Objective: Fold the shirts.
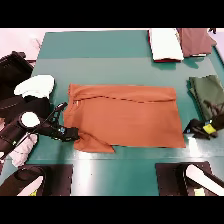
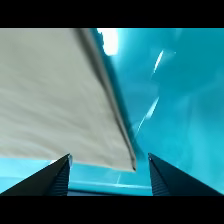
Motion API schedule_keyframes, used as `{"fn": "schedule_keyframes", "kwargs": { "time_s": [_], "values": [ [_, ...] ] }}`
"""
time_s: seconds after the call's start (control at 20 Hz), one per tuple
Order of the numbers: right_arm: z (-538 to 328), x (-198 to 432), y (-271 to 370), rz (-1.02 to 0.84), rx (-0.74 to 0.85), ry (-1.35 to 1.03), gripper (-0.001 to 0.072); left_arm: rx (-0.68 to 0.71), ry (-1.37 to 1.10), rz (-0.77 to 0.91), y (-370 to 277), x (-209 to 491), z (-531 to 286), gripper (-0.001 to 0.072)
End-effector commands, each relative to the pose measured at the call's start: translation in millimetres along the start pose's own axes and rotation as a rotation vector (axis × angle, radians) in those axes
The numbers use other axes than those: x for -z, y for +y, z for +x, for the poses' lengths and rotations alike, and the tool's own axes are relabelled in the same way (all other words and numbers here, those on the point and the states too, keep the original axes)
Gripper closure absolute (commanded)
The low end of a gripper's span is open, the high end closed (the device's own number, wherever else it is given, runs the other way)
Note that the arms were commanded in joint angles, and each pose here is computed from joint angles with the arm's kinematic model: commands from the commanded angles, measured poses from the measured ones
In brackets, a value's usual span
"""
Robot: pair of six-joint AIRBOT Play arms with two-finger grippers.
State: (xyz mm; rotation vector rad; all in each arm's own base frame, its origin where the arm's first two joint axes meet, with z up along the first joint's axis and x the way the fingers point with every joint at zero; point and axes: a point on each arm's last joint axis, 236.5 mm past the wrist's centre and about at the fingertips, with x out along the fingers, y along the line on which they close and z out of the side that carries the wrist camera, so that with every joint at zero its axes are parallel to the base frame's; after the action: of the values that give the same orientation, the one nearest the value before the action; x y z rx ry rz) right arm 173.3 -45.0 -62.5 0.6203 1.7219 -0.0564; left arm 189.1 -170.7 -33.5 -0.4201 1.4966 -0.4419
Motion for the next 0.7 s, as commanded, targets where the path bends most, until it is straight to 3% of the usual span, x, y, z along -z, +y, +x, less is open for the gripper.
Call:
{"fn": "schedule_keyframes", "kwargs": {
  "time_s": [0.0, 0.2, 0.35, 0.65],
  "values": [
    [33.6, 23.0, -2.9, 0.100, -0.112, 0.077, 0.0214, 0.002, -0.023, 0.013, -2.5, -6.3, -2.7, 0.0679],
    [48.8, 17.7, 19.6, 0.053, -0.149, 0.102, 0.0284, 0.002, -0.031, 0.013, -2.6, -8.2, -2.8, 0.0679],
    [52.9, 15.0, 31.6, -0.054, -0.099, 0.084, 0.0680, 0.001, -0.017, 0.041, -3.0, -5.2, -3.6, 0.0680],
    [11.7, 30.5, 32.4, -0.207, 0.021, -0.030, 0.0696, -0.050, -0.024, 0.095, -6.5, 15.5, -40.4, 0.0682]
  ]
}}
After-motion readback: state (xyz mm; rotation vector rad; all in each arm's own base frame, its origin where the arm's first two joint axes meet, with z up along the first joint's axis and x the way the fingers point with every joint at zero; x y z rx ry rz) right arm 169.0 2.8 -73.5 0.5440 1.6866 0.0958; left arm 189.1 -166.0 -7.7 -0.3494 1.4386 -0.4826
